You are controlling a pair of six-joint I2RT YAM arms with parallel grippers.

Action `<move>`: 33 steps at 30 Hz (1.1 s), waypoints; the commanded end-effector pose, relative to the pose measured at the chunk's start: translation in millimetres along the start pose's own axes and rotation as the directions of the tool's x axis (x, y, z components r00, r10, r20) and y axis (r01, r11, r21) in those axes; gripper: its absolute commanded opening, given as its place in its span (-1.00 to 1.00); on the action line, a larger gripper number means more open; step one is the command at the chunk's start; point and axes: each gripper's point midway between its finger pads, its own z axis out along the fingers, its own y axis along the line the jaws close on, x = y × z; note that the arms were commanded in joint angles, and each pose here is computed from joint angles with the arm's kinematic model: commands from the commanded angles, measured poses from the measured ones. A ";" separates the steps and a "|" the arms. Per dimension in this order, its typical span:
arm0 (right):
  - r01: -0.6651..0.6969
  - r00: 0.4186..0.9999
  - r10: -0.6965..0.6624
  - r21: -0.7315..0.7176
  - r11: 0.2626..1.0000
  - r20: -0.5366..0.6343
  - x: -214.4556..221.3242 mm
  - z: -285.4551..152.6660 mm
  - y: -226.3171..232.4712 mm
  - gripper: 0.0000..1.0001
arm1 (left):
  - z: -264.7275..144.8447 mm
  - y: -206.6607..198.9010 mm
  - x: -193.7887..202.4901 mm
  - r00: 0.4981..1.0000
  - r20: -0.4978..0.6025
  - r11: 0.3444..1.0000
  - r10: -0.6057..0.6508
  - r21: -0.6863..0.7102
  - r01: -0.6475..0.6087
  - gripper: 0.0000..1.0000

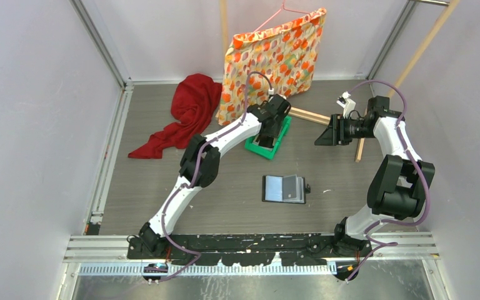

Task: Put the credit cards into the card holder
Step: Pick up the credit card from the storage box.

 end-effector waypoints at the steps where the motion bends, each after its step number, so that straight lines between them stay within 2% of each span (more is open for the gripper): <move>1: 0.027 0.999 -0.027 -0.021 0.999 0.022 -8.3 -2.6 5.4 0.18 | -1.9 17.1 3.4 0.995 -0.008 0.994 0.097 -0.052 -0.097 0.07; 9: 0.029 0.999 -0.028 -0.022 0.999 0.024 -8.6 -3.1 6.2 0.18 | -31.0 -16.9 -9.2 0.990 0.082 0.964 0.114 0.231 -0.131 0.05; 13: 0.031 0.999 -0.030 -0.034 0.999 0.020 -7.6 -2.8 7.6 0.18 | -64.4 -14.0 -32.8 0.969 0.236 0.945 0.071 0.295 -0.141 0.04; 17: 0.053 0.999 -0.052 -0.048 0.997 0.017 -7.7 -3.6 11.6 0.18 | -125.5 -5.6 -61.8 0.910 0.414 0.931 0.001 0.333 -0.152 0.07; 19: 0.095 0.995 -0.095 -0.043 0.995 0.003 -10.8 -2.1 16.3 0.17 | -149.9 -5.7 -64.7 0.884 0.468 0.912 -0.013 0.369 -0.182 0.08; 22: 0.245 0.968 -0.243 0.021 0.969 -0.068 -23.5 10.1 28.0 0.18 | -171.8 8.2 -61.6 0.847 0.529 0.908 -0.048 0.377 -0.183 0.16; 24: 0.365 0.928 -0.358 0.053 0.930 -0.107 -42.8 21.5 38.8 0.22 | -181.0 18.3 -61.8 0.819 0.562 0.901 -0.118 0.408 -0.149 0.35; 26: 0.421 0.901 -0.413 0.037 0.906 -0.132 -62.2 35.9 51.4 0.26 | -180.3 27.7 -54.8 0.816 0.537 0.875 -0.214 0.476 -0.084 0.56; 28: 0.438 0.887 -0.431 0.004 0.899 -0.166 -77.4 54.2 60.9 0.26 | -178.9 36.3 -52.2 0.812 0.481 0.822 -0.331 0.570 -0.003 0.61; 31: 0.448 0.867 -0.435 -0.006 0.894 -0.244 -86.9 85.2 64.4 0.25 | -175.8 52.1 -48.8 0.785 0.373 0.728 -0.495 0.671 0.141 0.56; 33: 0.456 0.855 -0.435 0.009 0.890 -0.283 -90.0 106.4 63.7 0.24 | -174.6 57.7 -40.6 0.769 0.356 0.711 -0.531 0.681 0.175 0.48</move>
